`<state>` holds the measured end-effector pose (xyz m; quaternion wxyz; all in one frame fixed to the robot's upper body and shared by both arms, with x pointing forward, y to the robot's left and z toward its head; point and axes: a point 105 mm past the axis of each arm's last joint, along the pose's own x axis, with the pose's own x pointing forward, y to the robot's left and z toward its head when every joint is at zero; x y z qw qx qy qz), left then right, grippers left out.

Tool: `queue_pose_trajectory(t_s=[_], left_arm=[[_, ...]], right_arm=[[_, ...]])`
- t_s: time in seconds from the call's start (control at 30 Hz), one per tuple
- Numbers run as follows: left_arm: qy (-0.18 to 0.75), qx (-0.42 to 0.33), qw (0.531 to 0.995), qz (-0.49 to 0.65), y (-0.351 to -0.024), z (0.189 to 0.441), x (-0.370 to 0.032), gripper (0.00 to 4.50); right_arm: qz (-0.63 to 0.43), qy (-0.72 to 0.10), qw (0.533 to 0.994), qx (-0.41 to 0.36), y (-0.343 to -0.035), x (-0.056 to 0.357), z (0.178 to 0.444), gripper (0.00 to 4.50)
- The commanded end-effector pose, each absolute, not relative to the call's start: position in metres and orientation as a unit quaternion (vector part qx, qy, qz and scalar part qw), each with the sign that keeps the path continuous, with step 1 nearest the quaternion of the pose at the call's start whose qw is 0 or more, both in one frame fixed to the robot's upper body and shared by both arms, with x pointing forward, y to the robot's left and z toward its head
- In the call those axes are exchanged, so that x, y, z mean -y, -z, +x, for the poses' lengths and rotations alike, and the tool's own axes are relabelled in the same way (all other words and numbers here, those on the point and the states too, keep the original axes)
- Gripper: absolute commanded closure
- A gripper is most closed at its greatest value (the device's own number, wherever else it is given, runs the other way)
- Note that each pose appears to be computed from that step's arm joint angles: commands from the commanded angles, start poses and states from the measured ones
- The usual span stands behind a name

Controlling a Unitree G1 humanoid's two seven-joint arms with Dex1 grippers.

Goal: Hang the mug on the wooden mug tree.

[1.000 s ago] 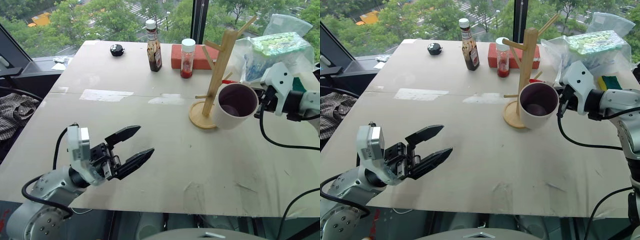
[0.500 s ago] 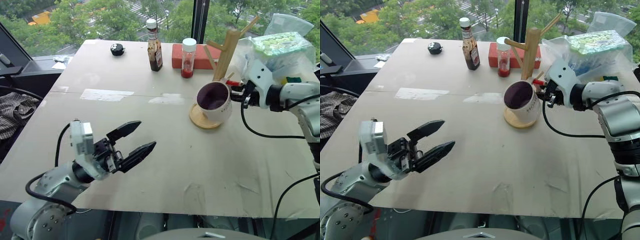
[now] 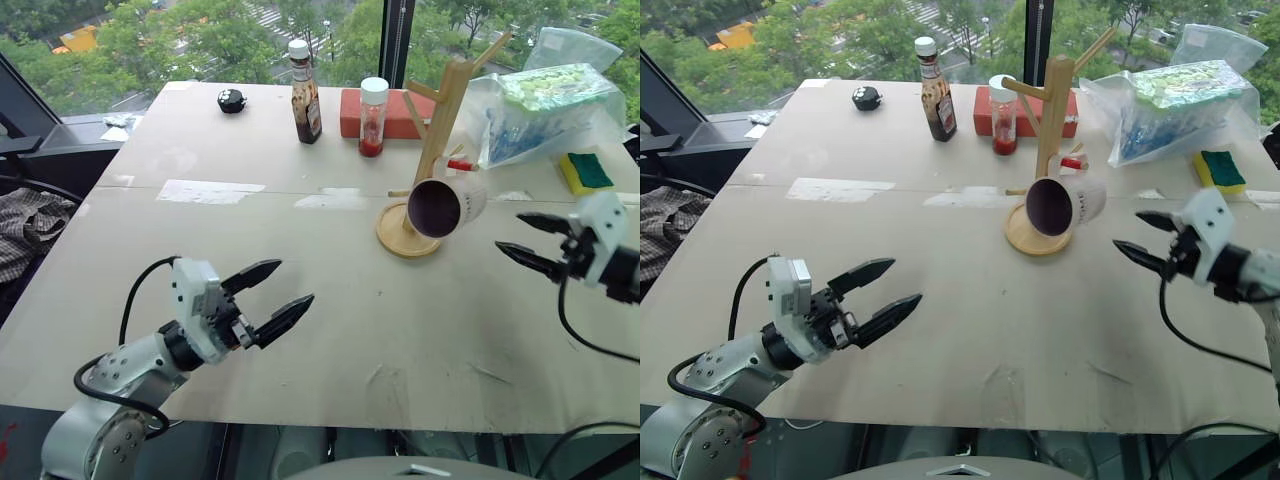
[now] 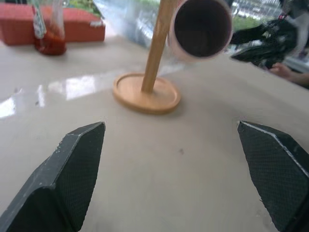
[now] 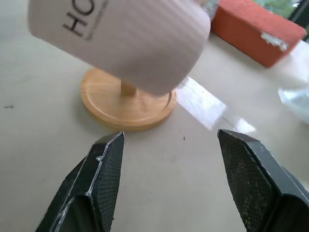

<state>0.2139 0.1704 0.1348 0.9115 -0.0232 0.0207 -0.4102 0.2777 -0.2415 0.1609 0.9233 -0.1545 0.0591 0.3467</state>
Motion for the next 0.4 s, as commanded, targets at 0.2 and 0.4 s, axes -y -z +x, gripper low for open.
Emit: queue_pose_trajectory(t_s=[0.2,0.4], left_arm=[[0.398,-0.061,0.915,-0.003,-0.097,0.2,-0.209,0.0],[0.406,-0.076,0.911,-0.002,-0.086,0.197,-0.214,0.0]], right_arm=[[-0.15,-0.332,0.924,-0.117,-0.119,0.267,0.233,0.05],[-0.15,-0.316,0.928,-0.129,-0.103,0.271,0.229,0.05]])
